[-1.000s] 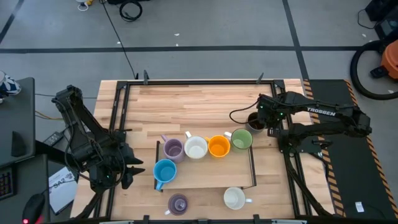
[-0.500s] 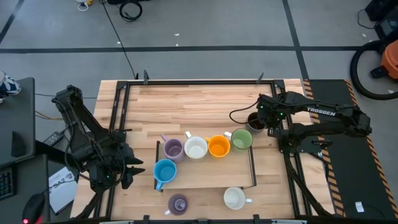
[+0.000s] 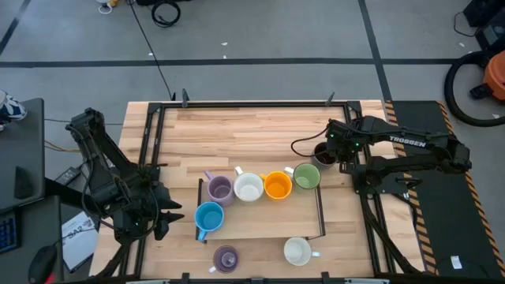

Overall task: Place coffee mugs
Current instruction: Put the brown blue mug on the shelf

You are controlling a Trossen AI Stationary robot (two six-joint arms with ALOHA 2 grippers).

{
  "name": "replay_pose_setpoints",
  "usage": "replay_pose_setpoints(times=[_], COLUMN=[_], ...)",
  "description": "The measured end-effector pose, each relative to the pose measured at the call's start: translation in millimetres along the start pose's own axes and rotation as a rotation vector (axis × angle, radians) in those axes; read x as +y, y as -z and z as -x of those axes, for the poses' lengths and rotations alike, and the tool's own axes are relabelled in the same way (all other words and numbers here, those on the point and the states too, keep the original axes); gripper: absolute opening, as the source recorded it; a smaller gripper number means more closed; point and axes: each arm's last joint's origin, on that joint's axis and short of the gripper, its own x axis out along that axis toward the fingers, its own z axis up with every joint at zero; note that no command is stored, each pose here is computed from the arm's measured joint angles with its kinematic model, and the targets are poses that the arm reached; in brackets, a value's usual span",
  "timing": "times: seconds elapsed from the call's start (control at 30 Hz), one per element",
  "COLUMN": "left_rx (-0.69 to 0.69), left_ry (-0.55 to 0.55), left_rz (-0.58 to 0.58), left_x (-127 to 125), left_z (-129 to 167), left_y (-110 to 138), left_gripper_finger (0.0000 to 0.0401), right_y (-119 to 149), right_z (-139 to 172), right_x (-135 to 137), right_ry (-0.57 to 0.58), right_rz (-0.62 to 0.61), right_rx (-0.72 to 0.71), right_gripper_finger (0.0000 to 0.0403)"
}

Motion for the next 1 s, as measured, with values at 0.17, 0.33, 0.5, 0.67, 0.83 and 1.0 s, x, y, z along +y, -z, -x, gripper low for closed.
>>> replay_pose_setpoints(times=[0.17,0.33,0.5,0.67,0.83,1.0], left_rx=[0.0,0.0,0.0,0.0,0.0,0.0], left_ry=[0.0,0.0,0.0,0.0,0.0,-0.001], left_rz=[0.0,0.0,-0.001,-0.001,-0.002,-0.002], left_x=[0.0,-0.1,0.0,0.0,0.0,0.0], left_z=[0.0,-0.1,-0.1,-0.1,-0.1,-0.1], left_y=[0.0,0.1,0.1,0.1,0.1,0.1], left_gripper_finger=[0.0176,0.0176,0.0176,0.0176,0.0176,0.0176], right_y=[-4.3,-4.0,-2.5,-0.2,-0.6,0.9], right_z=[15.1,35.4,44.2,44.1,44.1,38.6], right_x=[-1.4,-1.3,-0.9,0.0,1.2,2.8], right_ry=[0.013,0.012,0.01,-0.004,-0.046,-0.086], right_rz=[-0.035,-0.063,-0.094,-0.122,-0.155,-0.201], right_rx=[-0.031,-0.03,-0.023,0.0,-0.006,0.012], right_gripper_finger=[0.007,0.007,0.007,0.007,0.007,0.007])
